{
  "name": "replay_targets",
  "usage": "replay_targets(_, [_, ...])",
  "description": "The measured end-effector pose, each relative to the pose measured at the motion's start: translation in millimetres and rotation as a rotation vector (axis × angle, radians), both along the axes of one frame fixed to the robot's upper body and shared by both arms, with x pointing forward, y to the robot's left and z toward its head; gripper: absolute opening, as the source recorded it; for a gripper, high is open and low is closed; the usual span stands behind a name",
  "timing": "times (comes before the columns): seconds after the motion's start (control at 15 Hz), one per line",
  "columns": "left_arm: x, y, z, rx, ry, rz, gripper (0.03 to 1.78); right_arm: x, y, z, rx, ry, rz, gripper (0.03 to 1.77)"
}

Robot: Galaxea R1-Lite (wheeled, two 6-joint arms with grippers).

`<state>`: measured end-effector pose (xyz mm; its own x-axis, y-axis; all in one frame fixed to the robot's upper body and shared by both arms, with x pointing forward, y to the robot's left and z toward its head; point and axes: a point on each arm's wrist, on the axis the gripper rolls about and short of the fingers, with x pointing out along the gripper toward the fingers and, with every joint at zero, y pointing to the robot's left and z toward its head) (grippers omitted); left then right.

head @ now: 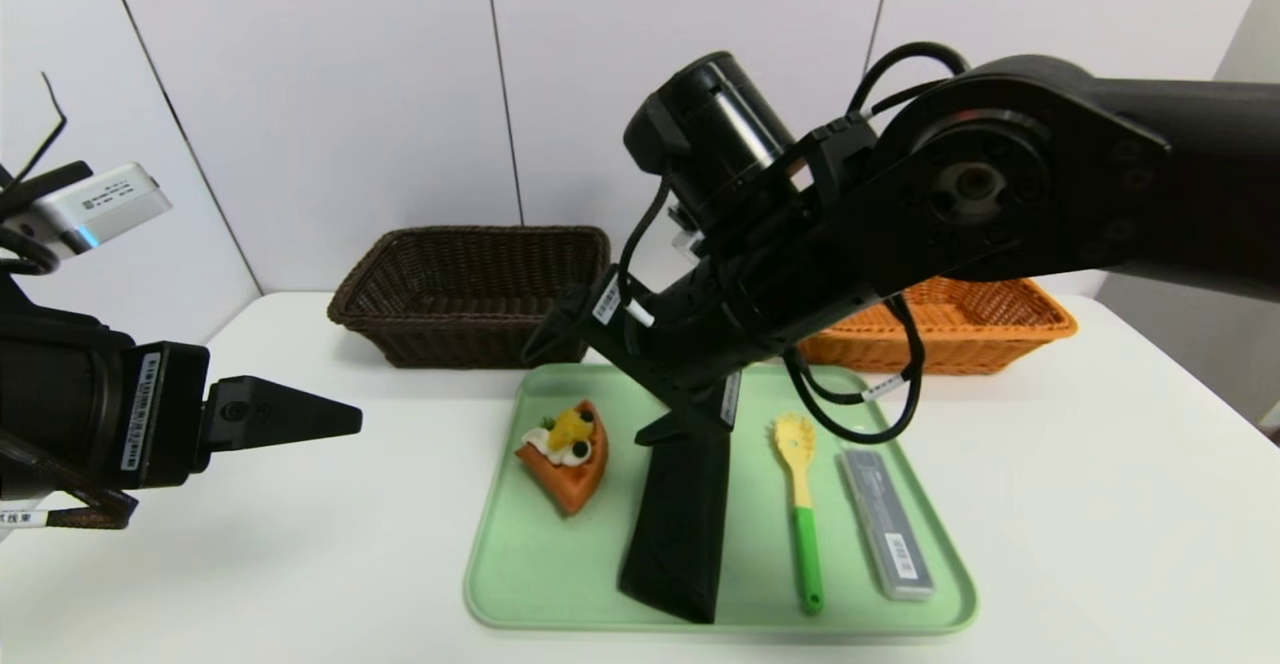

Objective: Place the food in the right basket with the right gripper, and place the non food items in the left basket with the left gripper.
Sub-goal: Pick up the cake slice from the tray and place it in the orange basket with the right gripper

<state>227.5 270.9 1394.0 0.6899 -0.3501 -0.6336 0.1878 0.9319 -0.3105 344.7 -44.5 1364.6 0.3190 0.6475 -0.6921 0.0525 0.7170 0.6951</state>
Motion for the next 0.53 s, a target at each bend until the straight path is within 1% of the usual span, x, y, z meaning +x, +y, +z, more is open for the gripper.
replay_targets(0.07, [-0.4,0.2,-0.1,-0.001,0.001,0.001,1.69,2.8,2.8,-5.0,-0.010,0.004,-0.005,1.71])
replay_targets(0.27, [-0.6,0.3,-3.4,0.003,0.010,0.001,1.69,11.3,15.4,-19.8,-0.014,-0.004,-0.007,1.71])
replay_targets(0.4, [-1.2,0.6,-6.0,0.007,0.017,0.002,1.69,15.5,21.7,-30.8,-0.037,-0.003,-0.012,1.71])
replay_targets(0.53, [-2.0,0.9,-7.4,0.008,0.020,0.001,1.69,21.6,26.3,-41.1,-0.070,-0.027,-0.042,1.71])
